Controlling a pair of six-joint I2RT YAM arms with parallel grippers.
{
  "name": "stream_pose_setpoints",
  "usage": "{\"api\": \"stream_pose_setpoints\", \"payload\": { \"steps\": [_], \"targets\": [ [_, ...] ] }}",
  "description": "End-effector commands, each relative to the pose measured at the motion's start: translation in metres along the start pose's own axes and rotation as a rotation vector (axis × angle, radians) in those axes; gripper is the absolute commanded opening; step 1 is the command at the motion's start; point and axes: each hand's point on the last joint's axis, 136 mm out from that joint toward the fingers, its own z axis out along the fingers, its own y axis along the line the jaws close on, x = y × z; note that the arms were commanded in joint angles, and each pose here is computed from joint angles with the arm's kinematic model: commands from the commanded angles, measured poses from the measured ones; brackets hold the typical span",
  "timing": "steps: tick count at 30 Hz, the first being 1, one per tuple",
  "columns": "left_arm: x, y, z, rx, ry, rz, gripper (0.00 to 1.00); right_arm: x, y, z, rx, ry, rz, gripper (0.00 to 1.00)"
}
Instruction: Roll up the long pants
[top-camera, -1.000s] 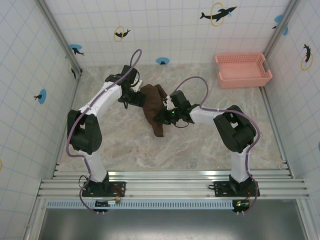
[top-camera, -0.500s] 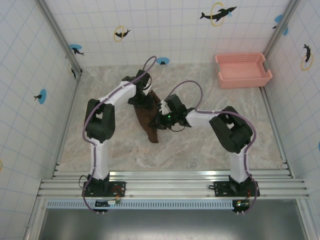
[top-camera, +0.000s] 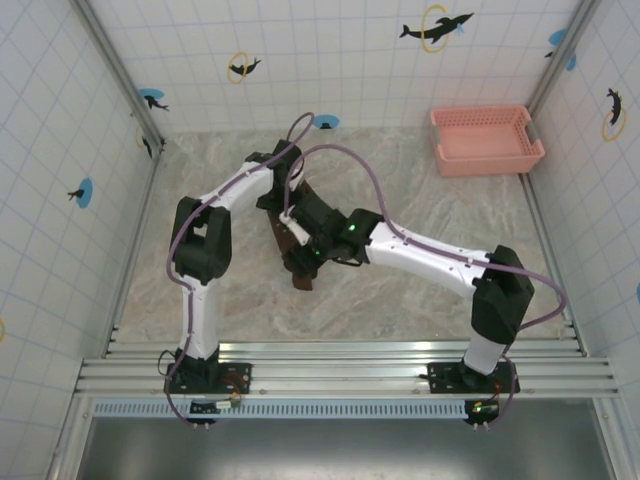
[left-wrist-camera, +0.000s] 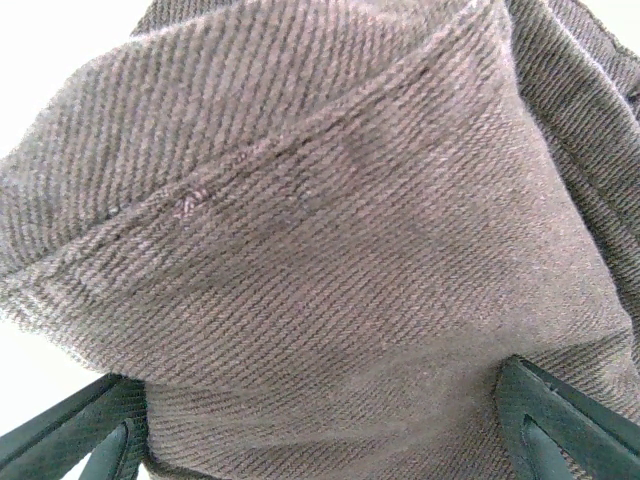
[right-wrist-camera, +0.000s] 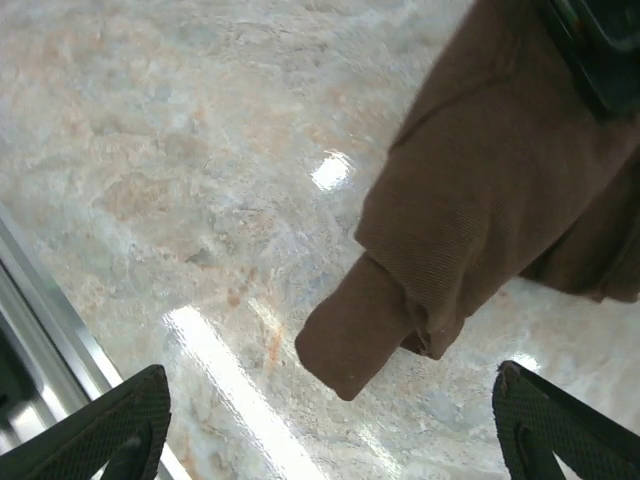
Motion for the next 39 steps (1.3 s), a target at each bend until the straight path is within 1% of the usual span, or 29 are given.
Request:
{"api": "stream_pose_setpoints", "payload": {
  "steps": [1,4,6,8,9,15,20,24,25,26,29,32,33,34,35,36,38,39],
  "targets": [
    [0.020,0.001,0.023,-0.018,0.101,0.001,0.90,0.021,-0.023,0.012,0.300,0.104,-0.156,0.87],
    [0.019,-0.001,0.023,-0.009,0.100,0.001,0.90,0.015,-0.015,0.030,0.413,0.108,-0.231,0.87],
    [0.020,-0.002,0.024,-0.003,0.109,0.002,0.90,0.010,-0.018,0.043,0.517,0.113,-0.271,0.87],
    [0.020,-0.003,0.025,0.003,0.116,0.001,0.90,0.006,-0.023,0.055,0.587,0.125,-0.292,0.88],
    [0.020,-0.003,0.025,0.003,0.116,0.003,0.90,0.005,-0.023,0.064,0.605,0.129,-0.303,0.90],
    [0.021,-0.006,0.028,0.022,0.122,0.003,0.90,-0.002,-0.038,0.097,0.751,0.148,-0.368,0.91],
    [0.021,-0.009,0.029,0.040,0.127,-0.002,0.91,0.015,-0.066,0.129,0.845,0.231,-0.381,0.91],
    [0.021,-0.010,0.026,0.047,0.133,0.003,0.91,0.025,-0.087,0.138,0.891,0.263,-0.364,0.89],
    [0.021,-0.011,0.025,0.048,0.133,0.004,0.91,0.028,-0.092,0.140,0.884,0.271,-0.346,0.88],
    [0.021,-0.011,0.024,0.048,0.130,0.004,0.91,0.032,-0.097,0.141,0.873,0.280,-0.327,0.84],
    [0.021,-0.009,0.020,0.048,0.127,0.001,0.91,0.042,-0.108,0.144,0.788,0.298,-0.249,0.64],
    [0.020,-0.006,0.015,0.055,0.119,-0.012,0.93,0.049,-0.109,0.147,0.632,0.281,-0.139,0.52],
    [0.019,-0.005,0.012,0.061,0.111,-0.019,0.96,0.054,-0.104,0.154,0.536,0.281,-0.099,0.47],
    [0.017,-0.004,0.008,0.064,0.100,-0.025,0.97,0.052,-0.104,0.150,0.489,0.266,-0.051,0.42],
    [0.014,-0.002,0.002,0.065,0.085,-0.031,0.97,0.054,-0.101,0.151,0.411,0.261,-0.007,0.39],
    [0.011,0.000,-0.005,0.063,0.064,-0.034,0.97,0.055,-0.094,0.155,0.312,0.254,0.034,0.38],
    [0.005,0.004,-0.018,0.051,0.026,-0.040,0.98,0.060,-0.090,0.156,0.192,0.257,0.136,0.35],
    [0.002,0.006,-0.025,0.046,0.004,-0.042,0.98,0.058,-0.082,0.157,0.093,0.236,0.189,0.35]
  ]
}}
